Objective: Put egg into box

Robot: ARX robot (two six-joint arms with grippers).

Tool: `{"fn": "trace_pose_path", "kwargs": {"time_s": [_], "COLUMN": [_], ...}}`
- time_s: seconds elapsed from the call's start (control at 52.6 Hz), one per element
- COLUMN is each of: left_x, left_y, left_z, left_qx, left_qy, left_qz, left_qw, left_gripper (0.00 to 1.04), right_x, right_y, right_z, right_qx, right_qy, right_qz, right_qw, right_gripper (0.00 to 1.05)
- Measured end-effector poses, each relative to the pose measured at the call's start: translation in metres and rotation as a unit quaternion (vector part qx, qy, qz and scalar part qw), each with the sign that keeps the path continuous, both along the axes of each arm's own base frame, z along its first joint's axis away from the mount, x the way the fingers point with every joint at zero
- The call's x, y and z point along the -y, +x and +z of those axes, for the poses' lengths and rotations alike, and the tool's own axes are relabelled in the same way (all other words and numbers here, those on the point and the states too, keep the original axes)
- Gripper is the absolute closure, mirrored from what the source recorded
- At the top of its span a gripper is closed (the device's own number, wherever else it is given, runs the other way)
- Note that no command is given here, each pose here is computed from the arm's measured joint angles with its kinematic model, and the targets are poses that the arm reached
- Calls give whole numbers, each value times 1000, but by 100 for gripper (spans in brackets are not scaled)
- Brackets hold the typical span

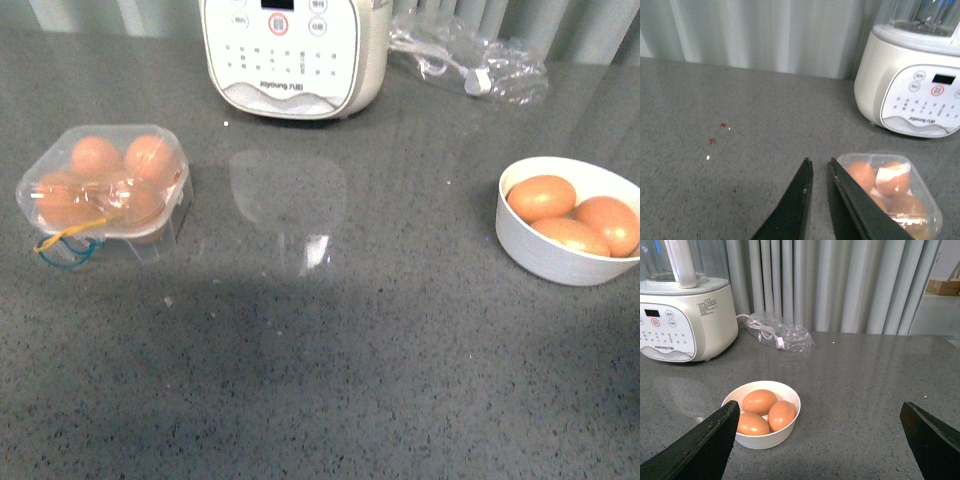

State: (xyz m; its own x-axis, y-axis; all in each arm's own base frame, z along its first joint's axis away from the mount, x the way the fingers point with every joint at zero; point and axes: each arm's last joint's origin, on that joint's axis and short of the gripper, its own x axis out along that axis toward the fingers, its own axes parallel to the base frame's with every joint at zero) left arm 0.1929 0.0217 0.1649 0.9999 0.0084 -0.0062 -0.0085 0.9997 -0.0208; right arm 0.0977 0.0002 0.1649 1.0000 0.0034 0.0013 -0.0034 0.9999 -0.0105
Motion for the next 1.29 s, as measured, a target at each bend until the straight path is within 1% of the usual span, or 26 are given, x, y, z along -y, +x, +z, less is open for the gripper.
{"fn": "trace_pose_path", "kwargs": {"time_s": [0.038,0.057,0.266,0.323,0.456,0.837,1.293], "left_x": [2,2,10,14,21,21,21], "left_y": [-5,-6,-24,-28,-38,-54,-74], "left_z": [-3,-4,-2,-2,-3,6,11], "left_qx": [-5,-6,-2,-3,-4,11,18], "left_qy": [0,-1,5,6,6,7,7], "left_qz": [2,2,-3,9,-3,-3,-3], "left_qw": [1000,1000,1000,1000,1000,1000,1000], "left_gripper": [101,102,101,101,101,101,101], "right_x": [0,0,0,0,0,0,0], "right_y": [0,0,0,0,0,0,0], "right_z": [0,0,0,0,0,0,0], "right_qx": [0,0,0,0,0,0,0], "right_qy": [0,0,0,0,0,0,0], "right_qz": [0,0,0,0,0,0,0], "right_qw": [1000,1000,1000,1000,1000,1000,1000], "right_gripper": [7,7,7,7,7,7,7]}}
